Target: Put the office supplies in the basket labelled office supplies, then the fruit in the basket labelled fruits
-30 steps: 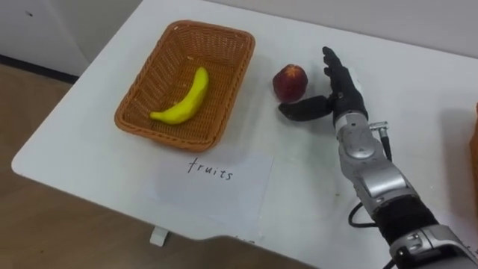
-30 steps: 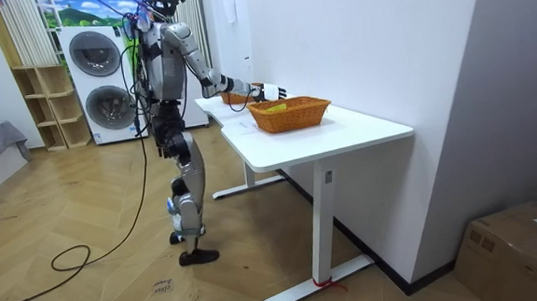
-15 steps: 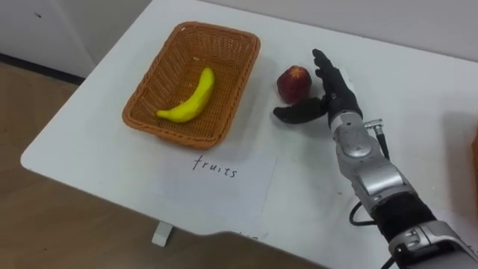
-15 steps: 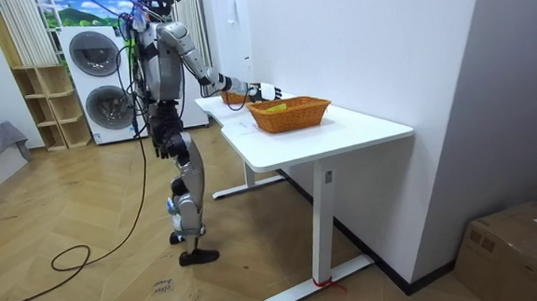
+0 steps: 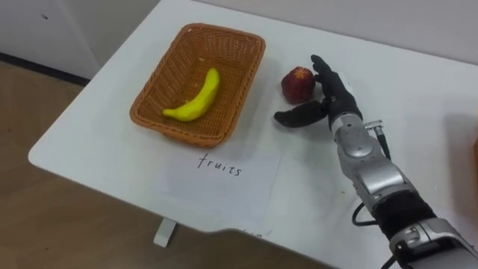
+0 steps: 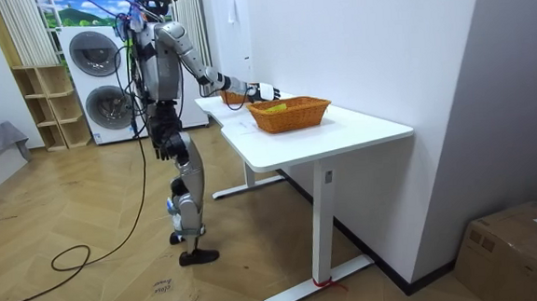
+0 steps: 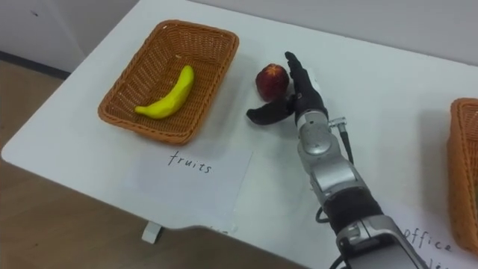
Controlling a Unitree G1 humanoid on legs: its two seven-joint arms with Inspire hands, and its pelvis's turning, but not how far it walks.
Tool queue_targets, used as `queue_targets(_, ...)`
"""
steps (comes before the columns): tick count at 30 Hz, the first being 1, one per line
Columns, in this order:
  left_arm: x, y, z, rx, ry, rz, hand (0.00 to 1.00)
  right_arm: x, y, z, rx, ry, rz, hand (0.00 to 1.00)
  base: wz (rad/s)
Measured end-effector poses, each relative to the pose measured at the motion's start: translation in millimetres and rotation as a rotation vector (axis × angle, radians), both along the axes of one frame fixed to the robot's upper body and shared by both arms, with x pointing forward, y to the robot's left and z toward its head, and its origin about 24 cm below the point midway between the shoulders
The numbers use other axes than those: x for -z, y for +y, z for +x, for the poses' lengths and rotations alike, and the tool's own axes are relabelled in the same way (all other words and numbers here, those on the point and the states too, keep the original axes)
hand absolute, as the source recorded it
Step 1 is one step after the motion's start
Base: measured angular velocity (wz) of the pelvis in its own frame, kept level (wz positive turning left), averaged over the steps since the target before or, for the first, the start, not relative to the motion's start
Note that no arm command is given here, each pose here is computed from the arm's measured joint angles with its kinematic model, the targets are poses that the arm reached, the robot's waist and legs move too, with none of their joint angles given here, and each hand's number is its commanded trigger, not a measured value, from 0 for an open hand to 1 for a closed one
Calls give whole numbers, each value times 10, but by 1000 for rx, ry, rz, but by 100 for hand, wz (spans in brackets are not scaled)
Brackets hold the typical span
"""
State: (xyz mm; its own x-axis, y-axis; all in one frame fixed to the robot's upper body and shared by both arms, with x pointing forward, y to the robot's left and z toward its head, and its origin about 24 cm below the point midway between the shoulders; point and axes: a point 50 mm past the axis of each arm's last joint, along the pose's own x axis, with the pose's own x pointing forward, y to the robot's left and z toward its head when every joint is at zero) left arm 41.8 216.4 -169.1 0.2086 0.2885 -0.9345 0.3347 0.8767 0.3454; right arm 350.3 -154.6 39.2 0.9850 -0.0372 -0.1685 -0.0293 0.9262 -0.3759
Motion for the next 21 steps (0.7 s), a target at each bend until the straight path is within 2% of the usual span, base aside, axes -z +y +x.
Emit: queue_targets(21,-16,-37,79,22,-41,-23,0,15,-47,11,43,-10,-23,0,0)
